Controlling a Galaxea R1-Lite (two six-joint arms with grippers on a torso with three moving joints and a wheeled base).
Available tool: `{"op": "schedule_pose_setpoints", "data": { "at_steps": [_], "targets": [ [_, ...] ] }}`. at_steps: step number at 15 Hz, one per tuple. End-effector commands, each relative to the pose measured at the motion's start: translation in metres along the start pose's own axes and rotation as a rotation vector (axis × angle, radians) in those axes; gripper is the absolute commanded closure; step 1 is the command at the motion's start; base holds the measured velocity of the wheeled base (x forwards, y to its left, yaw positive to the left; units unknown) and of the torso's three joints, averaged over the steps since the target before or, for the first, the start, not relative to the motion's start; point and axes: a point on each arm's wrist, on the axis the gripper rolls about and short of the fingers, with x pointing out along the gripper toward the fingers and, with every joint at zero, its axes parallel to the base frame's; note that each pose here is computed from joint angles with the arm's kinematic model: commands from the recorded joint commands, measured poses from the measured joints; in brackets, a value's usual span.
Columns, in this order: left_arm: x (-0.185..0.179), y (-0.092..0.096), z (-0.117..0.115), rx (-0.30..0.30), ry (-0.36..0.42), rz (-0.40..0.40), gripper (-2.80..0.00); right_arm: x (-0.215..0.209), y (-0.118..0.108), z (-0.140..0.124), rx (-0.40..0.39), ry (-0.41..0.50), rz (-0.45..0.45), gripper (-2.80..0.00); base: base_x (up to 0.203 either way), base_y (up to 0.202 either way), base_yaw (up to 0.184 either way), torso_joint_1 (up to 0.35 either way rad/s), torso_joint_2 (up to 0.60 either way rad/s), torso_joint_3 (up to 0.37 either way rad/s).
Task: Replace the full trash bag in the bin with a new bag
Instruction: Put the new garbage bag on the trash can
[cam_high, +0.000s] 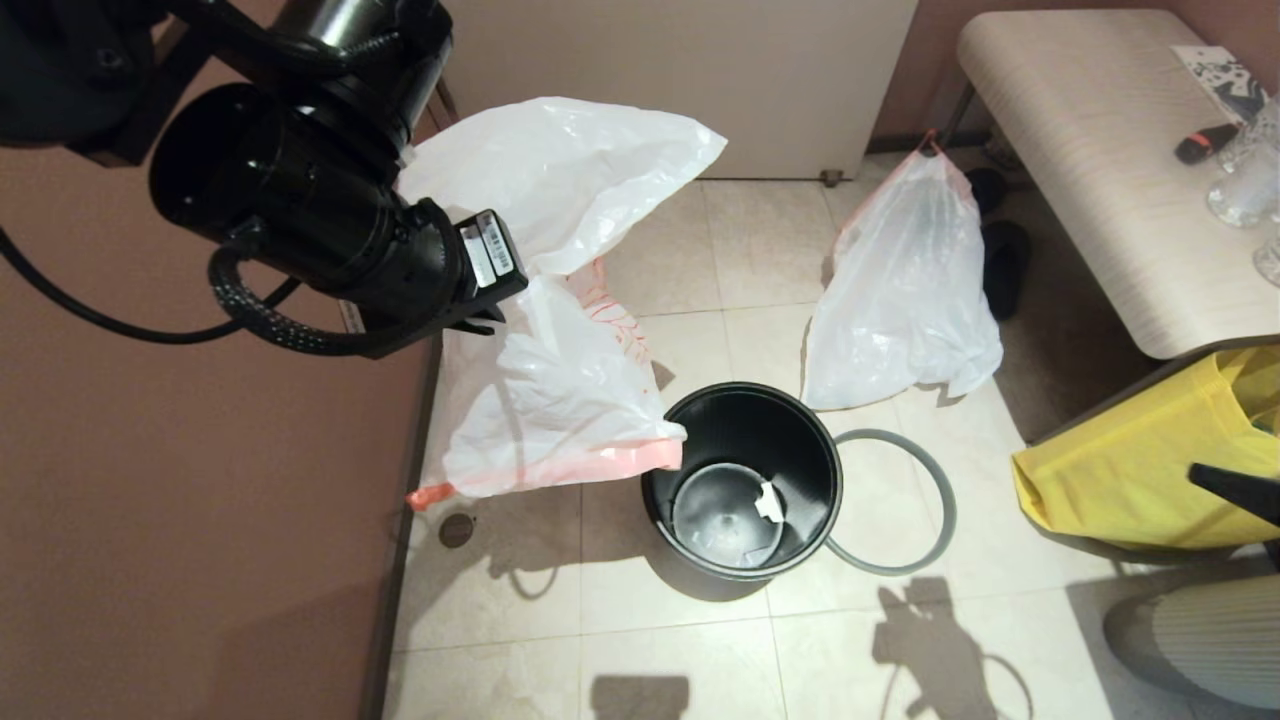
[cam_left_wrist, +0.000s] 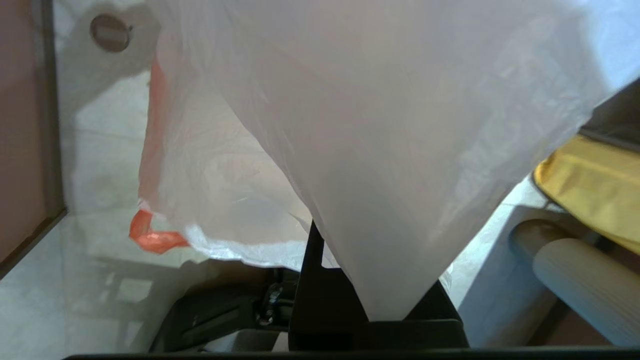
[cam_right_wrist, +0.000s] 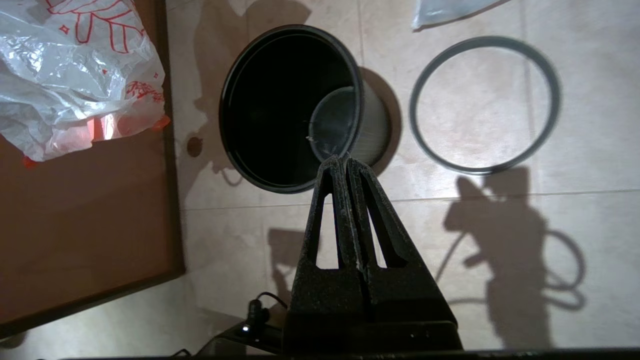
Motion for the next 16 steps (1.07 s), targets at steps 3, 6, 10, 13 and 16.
{"op": "schedule_pose_setpoints", "data": {
  "at_steps": [3,6,10,13,16],
  "targets": [
    [-0.023,0.003,0.004,-0.013,-0.043,-0.051,0.00,0.122,-0.006,-0.011,0.058,0.180,0.121,0.00,0.000,0.000,0.000,0.000,0.00,0.000],
    [-0.038,0.009,0.008,-0.025,-0.071,-0.070,0.00,0.175,0.041,-0.012,-0.014,0.165,0.323,0.00,0.000,0.000,0.000,0.000,0.00,0.000],
    [-0.018,0.013,0.014,-0.043,-0.071,-0.022,0.00,0.219,0.083,-0.016,-0.250,0.104,0.447,0.00,0.000,0.000,0.000,0.000,0.00,0.000],
    [-0.010,0.015,0.021,-0.060,-0.086,-0.030,0.00,0.245,0.093,-0.033,-0.397,0.004,0.469,0.00,0.000,0.000,0.000,0.000,0.00,0.000],
    [-0.007,0.020,0.033,-0.072,-0.141,-0.038,0.00,0.260,0.101,-0.046,-0.460,-0.019,0.495,-2.80,0.000,0.000,0.000,0.000,0.00,0.000]
  ]
}}
